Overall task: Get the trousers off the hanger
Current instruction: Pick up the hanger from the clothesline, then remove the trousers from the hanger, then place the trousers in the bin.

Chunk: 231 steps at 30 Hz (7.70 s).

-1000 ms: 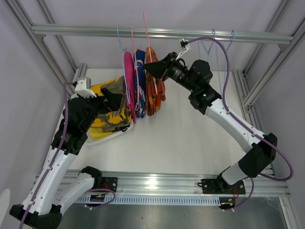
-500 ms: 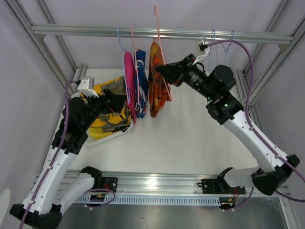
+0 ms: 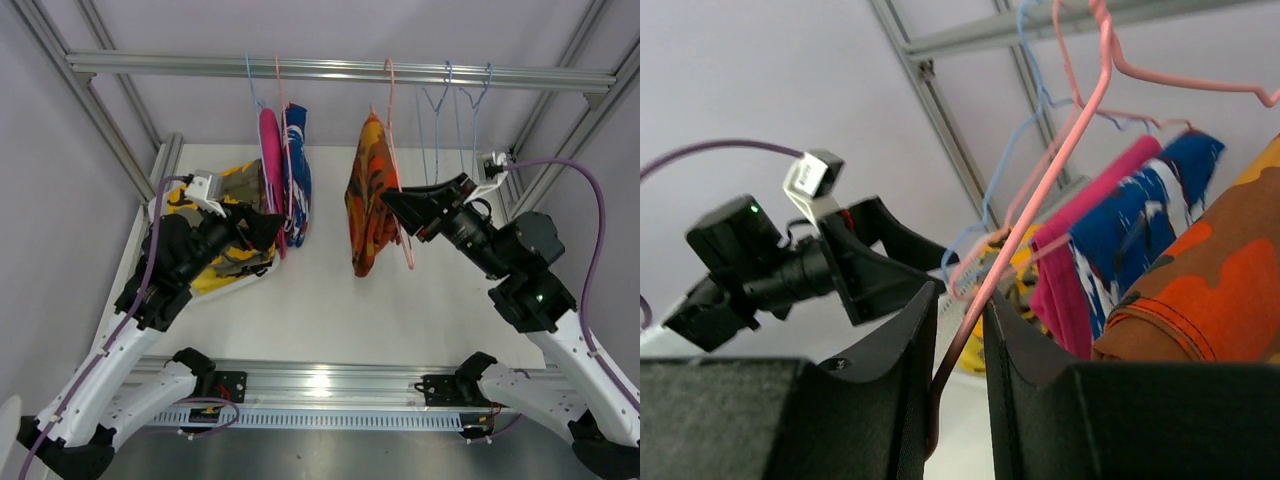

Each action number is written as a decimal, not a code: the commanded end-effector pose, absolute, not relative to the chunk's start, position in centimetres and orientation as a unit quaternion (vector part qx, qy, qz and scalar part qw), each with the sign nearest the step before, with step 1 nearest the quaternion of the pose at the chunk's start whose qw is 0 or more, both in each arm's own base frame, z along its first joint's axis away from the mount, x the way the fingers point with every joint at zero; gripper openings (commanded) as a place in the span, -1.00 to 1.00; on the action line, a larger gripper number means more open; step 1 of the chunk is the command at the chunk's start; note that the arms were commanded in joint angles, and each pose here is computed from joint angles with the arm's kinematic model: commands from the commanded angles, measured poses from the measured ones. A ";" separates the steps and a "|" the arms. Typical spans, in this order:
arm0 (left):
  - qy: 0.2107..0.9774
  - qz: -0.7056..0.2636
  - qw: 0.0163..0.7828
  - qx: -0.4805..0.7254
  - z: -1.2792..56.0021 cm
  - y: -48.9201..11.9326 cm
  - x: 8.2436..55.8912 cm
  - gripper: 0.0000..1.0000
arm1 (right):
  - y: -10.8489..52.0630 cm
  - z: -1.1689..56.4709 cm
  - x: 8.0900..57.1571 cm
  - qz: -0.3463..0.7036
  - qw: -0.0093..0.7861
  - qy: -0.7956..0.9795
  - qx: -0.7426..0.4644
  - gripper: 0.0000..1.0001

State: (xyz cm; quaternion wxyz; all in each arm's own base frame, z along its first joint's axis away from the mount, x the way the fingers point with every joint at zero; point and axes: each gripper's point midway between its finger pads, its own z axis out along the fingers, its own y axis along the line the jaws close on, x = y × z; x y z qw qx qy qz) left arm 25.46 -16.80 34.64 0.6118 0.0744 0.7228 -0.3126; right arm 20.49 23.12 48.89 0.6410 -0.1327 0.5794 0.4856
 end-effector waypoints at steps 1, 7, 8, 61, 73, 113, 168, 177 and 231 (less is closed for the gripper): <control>0.707 -0.308 0.627 0.107 35.4 -18.1 24.9 0.99 | 20.1 52.2 18.7 0.466 0.713 0.508 -0.125 -1.00; 0.710 -0.285 0.624 0.158 34.1 -21.0 23.2 0.99 | 18.9 47.6 17.8 0.456 0.699 0.537 -0.117 -1.00; 0.709 -0.281 0.624 0.167 33.9 -21.4 23.0 0.99 | 18.8 47.3 17.7 0.458 0.698 0.539 -0.117 -1.00; 0.697 -0.155 0.685 0.147 25.2 -43.3 20.1 0.99 | 19.1 40.6 19.2 0.447 0.656 0.603 -0.079 -1.00; 0.725 -0.129 0.666 0.120 22.0 -42.7 22.6 0.99 | 18.6 40.6 18.0 0.453 0.649 0.604 -0.086 -1.00; 0.716 -0.112 0.685 0.076 28.7 -37.1 24.4 -0.99 | 16.7 34.3 16.9 0.451 0.619 0.642 -0.033 -1.00; 0.445 -0.355 0.819 -0.075 66.5 -3.0 14.5 -0.99 | 18.2 21.1 20.9 0.371 0.565 0.737 -0.021 -1.00; 0.431 -0.290 0.842 -0.145 65.8 2.4 15.1 -0.99 | 18.3 20.0 21.1 0.370 0.563 0.739 -0.021 -1.00; 0.622 0.119 0.656 -0.411 31.0 1.2 25.2 -0.92 | 18.2 18.0 19.2 0.381 0.539 0.750 -0.044 -1.00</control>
